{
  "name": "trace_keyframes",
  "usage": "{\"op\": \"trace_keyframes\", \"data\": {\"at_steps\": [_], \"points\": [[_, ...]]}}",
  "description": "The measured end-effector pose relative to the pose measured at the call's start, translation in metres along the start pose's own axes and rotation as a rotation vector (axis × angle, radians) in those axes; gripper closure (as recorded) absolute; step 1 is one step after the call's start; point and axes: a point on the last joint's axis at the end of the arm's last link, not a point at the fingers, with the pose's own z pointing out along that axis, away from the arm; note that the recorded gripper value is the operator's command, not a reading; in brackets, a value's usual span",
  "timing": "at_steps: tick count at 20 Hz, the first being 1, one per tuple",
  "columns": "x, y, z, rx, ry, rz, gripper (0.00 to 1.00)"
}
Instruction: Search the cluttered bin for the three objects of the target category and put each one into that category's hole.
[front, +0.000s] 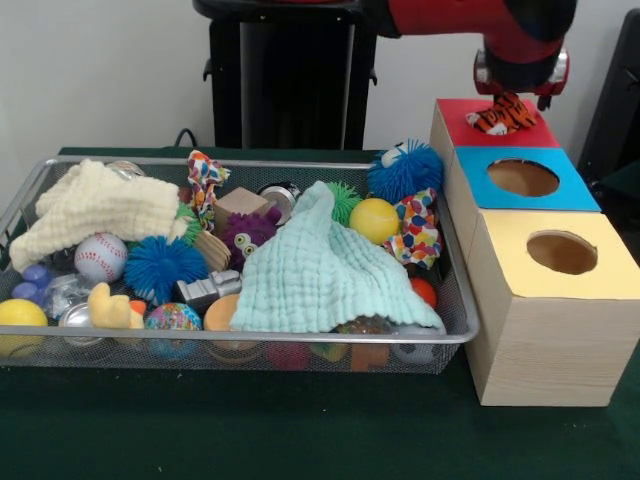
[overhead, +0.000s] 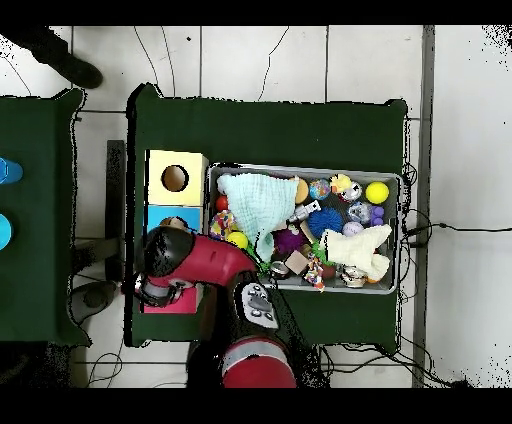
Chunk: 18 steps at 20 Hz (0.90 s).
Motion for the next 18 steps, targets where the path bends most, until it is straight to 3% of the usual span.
{"op": "trace_keyframes", "data": {"at_steps": [1, 2, 6, 9, 14, 18], "points": [[0.0, 0.002, 0.0, 0.011, 0.002, -0.01, 0.0], [-0.001, 0.008, 0.001, 0.058, 0.014, -0.049, 0.0], [-0.005, 0.016, 0.003, 0.121, 0.044, -0.096, 0.0], [-0.008, 0.018, 0.003, 0.141, 0.062, -0.108, 0.0], [-0.012, 0.018, 0.003, 0.146, 0.082, -0.076, 0.0], [-0.015, 0.018, 0.002, 0.148, 0.083, -0.008, 0.0]]}}
